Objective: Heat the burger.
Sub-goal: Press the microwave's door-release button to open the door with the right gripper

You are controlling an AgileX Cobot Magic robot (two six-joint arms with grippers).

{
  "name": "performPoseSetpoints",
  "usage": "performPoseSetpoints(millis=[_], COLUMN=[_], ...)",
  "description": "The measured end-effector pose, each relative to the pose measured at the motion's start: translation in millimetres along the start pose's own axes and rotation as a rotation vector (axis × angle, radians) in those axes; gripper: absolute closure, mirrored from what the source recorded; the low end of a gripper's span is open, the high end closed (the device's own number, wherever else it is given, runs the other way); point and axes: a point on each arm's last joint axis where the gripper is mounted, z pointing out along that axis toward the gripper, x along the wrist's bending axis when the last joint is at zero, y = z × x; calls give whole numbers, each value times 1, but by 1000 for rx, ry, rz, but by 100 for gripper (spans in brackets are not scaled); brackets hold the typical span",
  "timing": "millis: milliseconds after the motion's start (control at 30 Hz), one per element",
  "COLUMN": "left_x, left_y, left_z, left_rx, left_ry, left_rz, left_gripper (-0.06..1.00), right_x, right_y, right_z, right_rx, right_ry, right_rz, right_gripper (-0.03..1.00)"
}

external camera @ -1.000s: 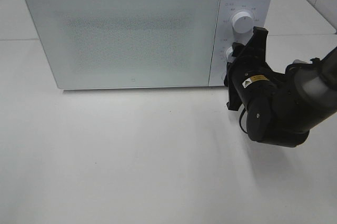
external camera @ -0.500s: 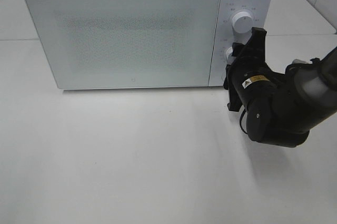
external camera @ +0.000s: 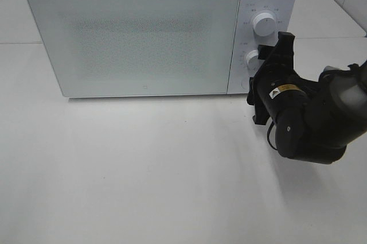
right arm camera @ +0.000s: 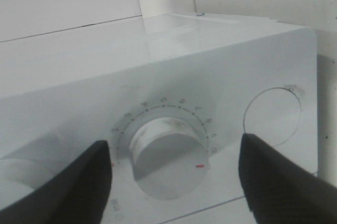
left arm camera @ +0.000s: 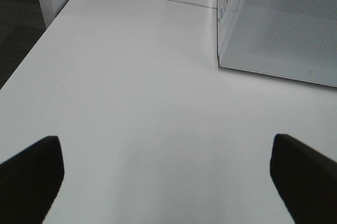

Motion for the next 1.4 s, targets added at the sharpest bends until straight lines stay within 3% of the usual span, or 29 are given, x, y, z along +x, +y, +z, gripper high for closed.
performPoseSetpoints(millis=[400, 533, 733, 800, 933, 1133, 1167, 1200, 1267, 1333, 1367, 1400], left_x=[0, 0, 0, 0, 0, 0, 0, 0, 0, 0, 0, 0], left_y=[0, 0, 0, 0, 0, 0, 0, 0, 0, 0, 0, 0], left_z=[0, 0, 0, 0, 0, 0, 0, 0, 0, 0, 0, 0], left_rx=[0, 0, 0, 0, 0, 0, 0, 0, 0, 0, 0, 0], left_ry=[0, 0, 0, 0, 0, 0, 0, 0, 0, 0, 0, 0], left_rz=[0, 0, 0, 0, 1, 1, 1, 1, 1, 1, 1, 1], left_gripper=[-5, -5, -5, -5, -5, -5, -5, -5, -5, -5, -5, -5], right_x=[12, 21, 47, 68, 77, 85, 84, 84, 81, 79, 77, 77], right_y=[18, 18, 12, 8, 8, 10, 10, 10, 11, 11, 11, 11], right_z=[-46, -56, -68, -76, -81, -92, -95, -95, -99, -100, -102, -102], right_rx=[82, 122, 215, 260, 271, 307, 331, 331, 372, 389, 418, 418], right_ry=[-36, -14, 84, 168, 157, 83, 48, 48, -5, -22, -38, -38], right_rz=[-69, -90, -185, -282, -365, -578, -678, -678, -836, -895, -999, -999], right_gripper=[30, 30, 30, 30, 30, 30, 30, 30, 30, 30, 30, 30])
